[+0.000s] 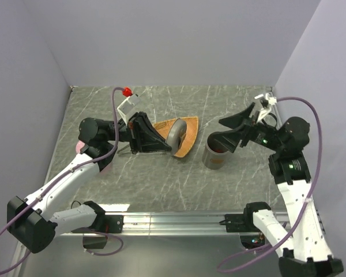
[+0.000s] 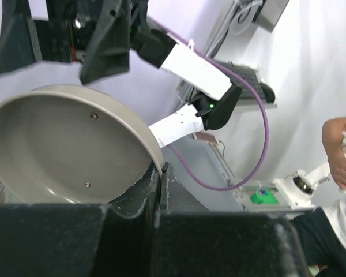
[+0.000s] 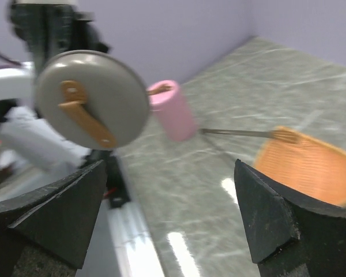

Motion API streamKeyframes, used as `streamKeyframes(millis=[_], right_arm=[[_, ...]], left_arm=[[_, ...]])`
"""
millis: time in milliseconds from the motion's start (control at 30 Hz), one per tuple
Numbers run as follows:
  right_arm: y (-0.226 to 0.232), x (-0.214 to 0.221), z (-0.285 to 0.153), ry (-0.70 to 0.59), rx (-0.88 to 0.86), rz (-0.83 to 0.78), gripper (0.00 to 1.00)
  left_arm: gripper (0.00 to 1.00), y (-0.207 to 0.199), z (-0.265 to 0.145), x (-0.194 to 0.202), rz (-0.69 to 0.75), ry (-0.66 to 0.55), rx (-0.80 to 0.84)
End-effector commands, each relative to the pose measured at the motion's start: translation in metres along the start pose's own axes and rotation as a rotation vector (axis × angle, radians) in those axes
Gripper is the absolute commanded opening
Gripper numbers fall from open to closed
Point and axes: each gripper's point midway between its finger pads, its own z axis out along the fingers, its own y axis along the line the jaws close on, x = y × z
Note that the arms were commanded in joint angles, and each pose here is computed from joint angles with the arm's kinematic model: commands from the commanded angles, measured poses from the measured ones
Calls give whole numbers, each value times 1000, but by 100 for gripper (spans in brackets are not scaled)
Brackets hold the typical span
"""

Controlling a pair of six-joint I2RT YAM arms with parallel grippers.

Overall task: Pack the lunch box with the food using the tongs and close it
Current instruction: Pick up the box lid from the center of the board.

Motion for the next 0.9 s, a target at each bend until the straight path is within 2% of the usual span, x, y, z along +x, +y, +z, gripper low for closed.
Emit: streamKeyframes(millis=[0,233,500,767,867], right_arm=[[35,-34,18,-61,-139,46,96],[46,-49,41,-58,-222,157,89],[44,-47,60,-49,-201,155,78],[57,-39,68,-66,-252,166,74],[68,-42,69,-88,-266,126,73]], left_arm=[[0,-10,1,-34,-18,-110,21],[0,4,3,-49,-48,-156,-1],[0,15,5,-54,-105,-176,-32],[0,15,6,-59,-96,-187,-30],[0,19,6,-62,-119,-201,-47]])
